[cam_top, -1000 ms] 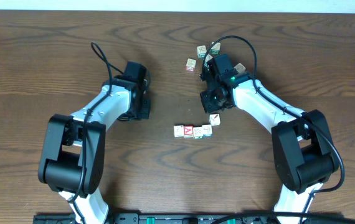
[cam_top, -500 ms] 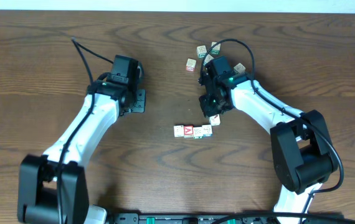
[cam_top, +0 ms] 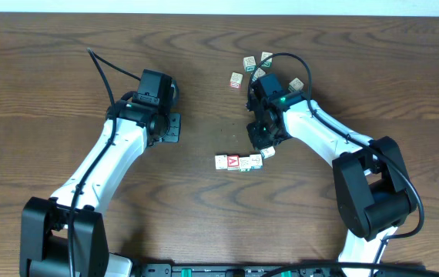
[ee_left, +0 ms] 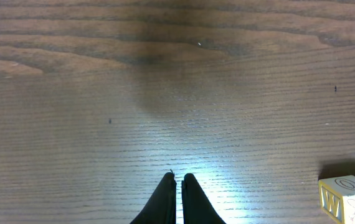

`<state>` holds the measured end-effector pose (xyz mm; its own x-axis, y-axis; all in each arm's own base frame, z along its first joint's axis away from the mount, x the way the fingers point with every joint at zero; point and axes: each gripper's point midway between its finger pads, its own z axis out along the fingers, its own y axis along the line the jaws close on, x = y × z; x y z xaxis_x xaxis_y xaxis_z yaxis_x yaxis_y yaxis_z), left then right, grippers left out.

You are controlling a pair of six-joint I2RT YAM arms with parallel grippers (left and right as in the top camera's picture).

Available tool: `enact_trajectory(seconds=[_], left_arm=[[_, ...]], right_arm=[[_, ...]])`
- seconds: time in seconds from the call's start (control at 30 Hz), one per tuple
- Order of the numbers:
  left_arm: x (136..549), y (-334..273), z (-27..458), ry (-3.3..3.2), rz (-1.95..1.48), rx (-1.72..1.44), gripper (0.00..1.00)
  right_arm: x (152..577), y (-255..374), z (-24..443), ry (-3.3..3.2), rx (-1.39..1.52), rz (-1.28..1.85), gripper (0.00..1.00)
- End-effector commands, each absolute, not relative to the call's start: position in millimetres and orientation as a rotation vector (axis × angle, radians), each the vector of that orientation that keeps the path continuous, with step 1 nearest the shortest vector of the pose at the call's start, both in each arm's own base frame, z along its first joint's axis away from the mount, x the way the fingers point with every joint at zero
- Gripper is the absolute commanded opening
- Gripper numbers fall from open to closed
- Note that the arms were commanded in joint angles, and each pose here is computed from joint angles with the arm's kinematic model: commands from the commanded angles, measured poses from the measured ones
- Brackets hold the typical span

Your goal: Lift 5 blocks

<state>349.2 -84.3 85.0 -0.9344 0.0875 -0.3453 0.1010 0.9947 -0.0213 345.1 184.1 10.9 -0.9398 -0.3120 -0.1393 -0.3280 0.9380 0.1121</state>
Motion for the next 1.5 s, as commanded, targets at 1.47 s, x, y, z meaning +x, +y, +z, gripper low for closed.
enact_trajectory(seconds=[1.47], left_arm=[[345,-83,85,2.795,-0.043,0.130,0.07]], right_arm=[[330,168,9,3.044,-0.484,0.015,0.01]])
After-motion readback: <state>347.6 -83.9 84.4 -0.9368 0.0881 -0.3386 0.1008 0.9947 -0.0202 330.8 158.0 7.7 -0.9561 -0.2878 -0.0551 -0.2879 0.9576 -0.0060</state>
